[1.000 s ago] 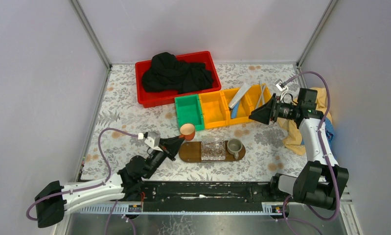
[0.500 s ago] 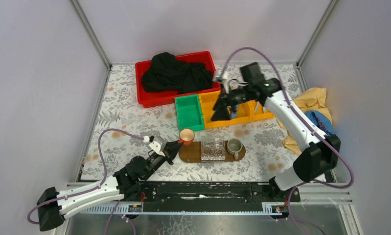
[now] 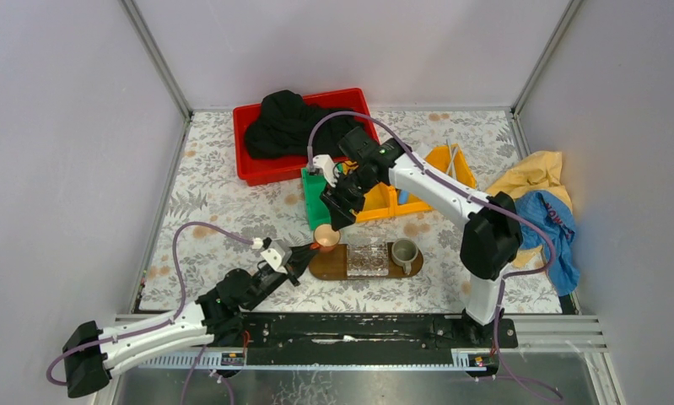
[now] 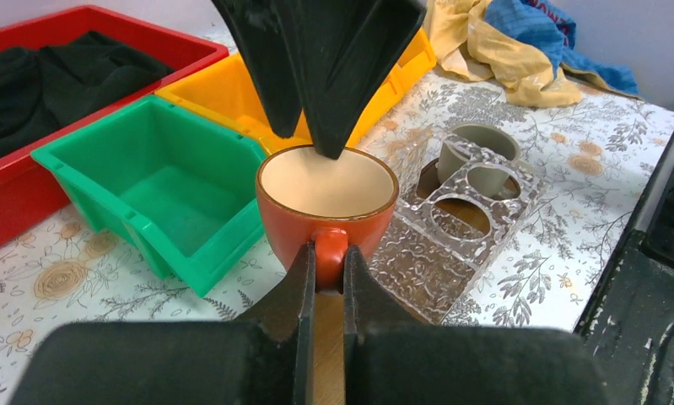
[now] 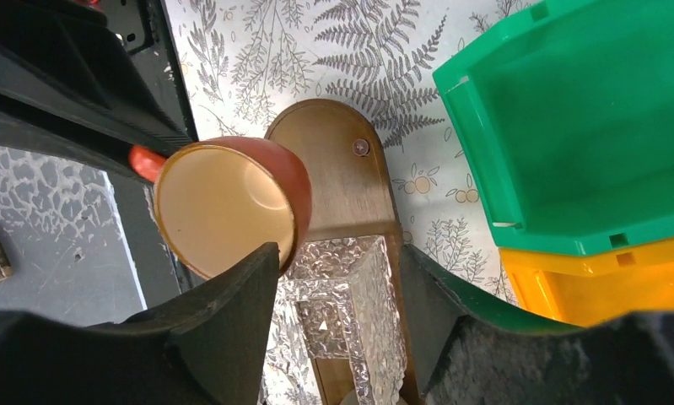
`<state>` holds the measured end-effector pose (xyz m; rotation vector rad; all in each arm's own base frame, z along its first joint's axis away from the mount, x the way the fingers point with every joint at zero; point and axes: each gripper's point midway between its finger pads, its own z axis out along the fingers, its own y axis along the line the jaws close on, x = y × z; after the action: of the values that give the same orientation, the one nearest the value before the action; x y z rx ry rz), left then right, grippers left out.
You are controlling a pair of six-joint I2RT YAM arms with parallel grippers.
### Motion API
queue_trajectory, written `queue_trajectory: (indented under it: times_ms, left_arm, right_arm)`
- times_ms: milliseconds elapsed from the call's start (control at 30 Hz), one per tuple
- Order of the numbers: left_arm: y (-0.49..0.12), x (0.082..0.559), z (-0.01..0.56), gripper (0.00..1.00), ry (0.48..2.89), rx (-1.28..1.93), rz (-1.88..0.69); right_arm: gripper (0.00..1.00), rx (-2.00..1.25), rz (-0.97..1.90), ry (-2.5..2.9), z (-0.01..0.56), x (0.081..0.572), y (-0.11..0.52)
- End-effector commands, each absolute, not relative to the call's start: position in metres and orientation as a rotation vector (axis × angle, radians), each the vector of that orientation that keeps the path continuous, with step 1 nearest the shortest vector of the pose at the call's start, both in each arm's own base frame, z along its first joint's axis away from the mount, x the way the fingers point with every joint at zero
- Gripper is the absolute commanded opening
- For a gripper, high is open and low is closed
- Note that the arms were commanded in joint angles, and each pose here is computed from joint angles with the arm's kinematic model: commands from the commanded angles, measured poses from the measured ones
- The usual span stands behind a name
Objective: Prepare toiletry sets of a toothbrush and toothpaste on the tray
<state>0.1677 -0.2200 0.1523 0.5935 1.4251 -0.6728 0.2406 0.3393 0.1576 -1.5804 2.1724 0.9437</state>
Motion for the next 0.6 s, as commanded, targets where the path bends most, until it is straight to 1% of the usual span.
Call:
queue_trajectory:
  times_ms: [0, 100, 167, 233, 333, 567]
  left_arm:
    - [-0.219, 0.166, 0.161, 0.0, 1.333, 0.573, -0.699]
    - [-0.219, 0.165, 0.163, 0.0, 1.329, 0.574, -0.702]
    - [-0.219, 0.165, 0.163, 0.0, 1.328, 0.573, -0.704]
    - [-0.219, 0.165, 0.164, 0.0, 1.327, 0.57, -0.705]
    - [-0.219, 0.166, 0.165, 0.0, 1.328, 0.564, -0.703]
    - [-0.219, 0.166, 0.163, 0.0, 1.338, 0.56, -0.707]
  right_arm:
    - [0.6, -1.581, 0.918, 2.159, 0.169, 0.242, 0.346]
    - [0.55, -1.585, 0.938, 2.164, 0.168, 0.239, 0.35]
    - [0.5, -1.585, 0.956, 2.168, 0.168, 0.237, 0.353]
    - [0.4, -1.592, 0.961, 2.178, 0.166, 0.235, 0.356]
    - [0.31, -1.612, 0.959, 2.191, 0.161, 0.23, 0.359]
    - [0.04, -1.634, 0.95, 2.203, 0.158, 0.224, 0.362]
